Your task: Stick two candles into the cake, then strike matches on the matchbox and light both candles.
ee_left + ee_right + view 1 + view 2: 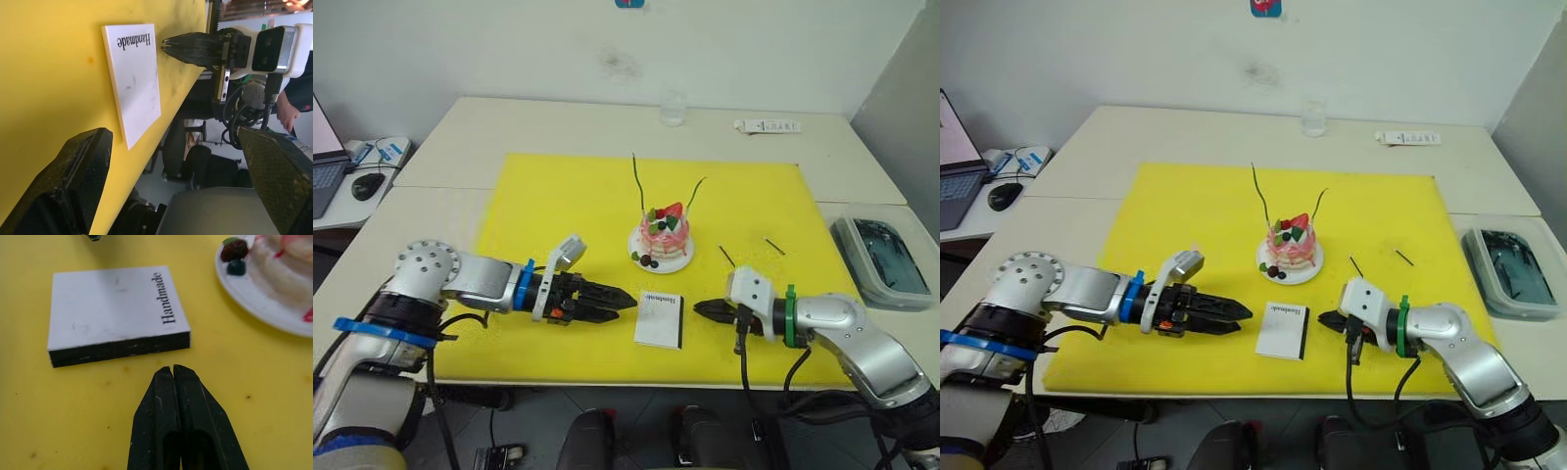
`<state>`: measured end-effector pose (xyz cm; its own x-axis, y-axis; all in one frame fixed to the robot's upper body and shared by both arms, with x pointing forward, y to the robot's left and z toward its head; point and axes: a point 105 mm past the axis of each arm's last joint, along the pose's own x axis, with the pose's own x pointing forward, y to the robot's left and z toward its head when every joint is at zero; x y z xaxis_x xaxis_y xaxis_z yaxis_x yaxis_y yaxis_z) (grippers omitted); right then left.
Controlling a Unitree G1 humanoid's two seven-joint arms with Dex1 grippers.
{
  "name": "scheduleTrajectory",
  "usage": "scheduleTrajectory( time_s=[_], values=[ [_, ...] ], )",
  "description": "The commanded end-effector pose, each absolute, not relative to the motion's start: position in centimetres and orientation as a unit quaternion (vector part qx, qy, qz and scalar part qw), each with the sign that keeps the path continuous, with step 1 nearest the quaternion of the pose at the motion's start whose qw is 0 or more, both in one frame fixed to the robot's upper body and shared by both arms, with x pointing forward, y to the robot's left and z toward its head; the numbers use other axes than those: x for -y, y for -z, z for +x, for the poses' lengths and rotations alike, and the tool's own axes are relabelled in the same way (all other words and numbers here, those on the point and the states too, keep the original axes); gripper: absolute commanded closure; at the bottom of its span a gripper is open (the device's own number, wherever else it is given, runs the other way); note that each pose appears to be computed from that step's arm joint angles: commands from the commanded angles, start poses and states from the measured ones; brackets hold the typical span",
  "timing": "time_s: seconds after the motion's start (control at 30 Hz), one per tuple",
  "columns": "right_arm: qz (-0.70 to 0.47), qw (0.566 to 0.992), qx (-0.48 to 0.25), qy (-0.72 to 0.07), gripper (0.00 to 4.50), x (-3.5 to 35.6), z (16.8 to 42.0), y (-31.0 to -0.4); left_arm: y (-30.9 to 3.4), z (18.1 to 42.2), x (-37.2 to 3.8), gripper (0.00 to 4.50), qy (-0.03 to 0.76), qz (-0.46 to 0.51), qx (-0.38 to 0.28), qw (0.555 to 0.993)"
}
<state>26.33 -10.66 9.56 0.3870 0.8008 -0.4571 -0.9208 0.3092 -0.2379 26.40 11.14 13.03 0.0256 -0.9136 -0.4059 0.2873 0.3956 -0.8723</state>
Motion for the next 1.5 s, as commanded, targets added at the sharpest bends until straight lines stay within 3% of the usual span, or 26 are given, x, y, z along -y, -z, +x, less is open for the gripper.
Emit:
scheduleTrajectory(
  time_s=[0.03, 0.43, 0.67, 1.03, 1.37, 1.5],
  values=[
    [-0.251, 0.793, -0.116, -0.544, 4.45, 10.7, 25.9, -10.1, -13.2, 26.9, -10.1, 0.00, 0.466, -0.307, -0.511, 0.653],
    [-0.242, 0.782, -0.121, -0.562, 4.45, 9.3, 25.5, -9.1, -11.3, 26.8, -7.8, 0.00, 0.451, -0.327, -0.504, 0.660],
    [-0.220, 0.779, -0.101, -0.579, 4.45, 6.7, 26.4, -9.6, -10.8, 26.1, -7.3, 0.00, 0.453, -0.335, -0.494, 0.662],
    [-0.179, 0.785, -0.097, -0.585, 4.45, 5.9, 26.5, -10.6, -10.4, 25.6, -6.9, 0.00, 0.443, -0.342, -0.482, 0.674],
    [-0.209, 0.829, -0.116, -0.506, 4.45, 11.5, 28.6, -11.3, -9.1, 24.8, -7.3, 0.00, 0.419, -0.316, -0.501, 0.688],
    [-0.200, 0.852, -0.123, -0.468, 4.50, 13.7, 29.1, -11.6, -8.3, 24.7, -7.9, 0.90, 0.397, -0.315, -0.508, 0.696]
  ],
)
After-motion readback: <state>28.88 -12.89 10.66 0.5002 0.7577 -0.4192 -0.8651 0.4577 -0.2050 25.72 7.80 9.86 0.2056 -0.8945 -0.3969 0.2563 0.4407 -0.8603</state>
